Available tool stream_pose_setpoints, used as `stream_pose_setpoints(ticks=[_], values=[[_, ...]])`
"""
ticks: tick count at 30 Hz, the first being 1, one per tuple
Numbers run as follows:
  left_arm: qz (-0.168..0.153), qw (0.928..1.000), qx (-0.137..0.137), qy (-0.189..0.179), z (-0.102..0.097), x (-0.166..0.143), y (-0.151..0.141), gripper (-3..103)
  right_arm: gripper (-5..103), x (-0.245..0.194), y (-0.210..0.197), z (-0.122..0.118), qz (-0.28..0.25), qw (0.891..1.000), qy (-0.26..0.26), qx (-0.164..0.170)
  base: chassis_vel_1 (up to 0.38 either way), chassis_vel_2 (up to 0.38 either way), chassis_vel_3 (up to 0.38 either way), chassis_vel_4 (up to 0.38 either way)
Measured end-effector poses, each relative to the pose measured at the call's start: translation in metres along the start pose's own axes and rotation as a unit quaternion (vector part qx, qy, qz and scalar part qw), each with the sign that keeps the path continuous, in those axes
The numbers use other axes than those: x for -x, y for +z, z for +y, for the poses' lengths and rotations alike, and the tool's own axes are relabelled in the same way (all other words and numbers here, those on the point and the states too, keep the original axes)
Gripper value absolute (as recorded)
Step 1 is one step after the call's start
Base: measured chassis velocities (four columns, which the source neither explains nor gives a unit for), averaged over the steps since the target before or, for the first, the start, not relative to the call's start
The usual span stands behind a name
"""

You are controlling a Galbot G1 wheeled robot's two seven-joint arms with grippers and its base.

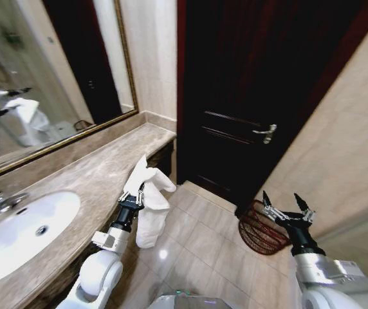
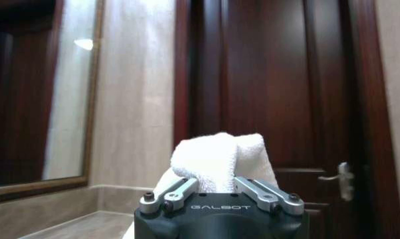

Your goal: Discard the used towel into the hamper.

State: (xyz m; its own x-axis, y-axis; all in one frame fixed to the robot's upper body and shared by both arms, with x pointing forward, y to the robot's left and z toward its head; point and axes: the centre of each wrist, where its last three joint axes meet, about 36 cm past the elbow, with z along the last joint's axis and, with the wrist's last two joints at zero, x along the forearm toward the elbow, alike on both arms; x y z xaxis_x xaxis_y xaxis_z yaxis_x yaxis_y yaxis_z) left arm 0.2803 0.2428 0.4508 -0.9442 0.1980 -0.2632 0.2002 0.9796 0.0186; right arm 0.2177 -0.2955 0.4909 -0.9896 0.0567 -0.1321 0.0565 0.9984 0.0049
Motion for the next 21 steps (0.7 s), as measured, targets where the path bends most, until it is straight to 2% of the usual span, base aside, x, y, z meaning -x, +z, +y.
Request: stream_pose_setpoints(ticks=[21], values=[[-0.003,1.0,0.006,-0.002,0.0003,-0.0035,-0.0056,7,100,-0.0015,0.0019,-0.0002,-0.008,1.0,0.029,0.008,-0.126,-0.122,-0.123,-0.122]])
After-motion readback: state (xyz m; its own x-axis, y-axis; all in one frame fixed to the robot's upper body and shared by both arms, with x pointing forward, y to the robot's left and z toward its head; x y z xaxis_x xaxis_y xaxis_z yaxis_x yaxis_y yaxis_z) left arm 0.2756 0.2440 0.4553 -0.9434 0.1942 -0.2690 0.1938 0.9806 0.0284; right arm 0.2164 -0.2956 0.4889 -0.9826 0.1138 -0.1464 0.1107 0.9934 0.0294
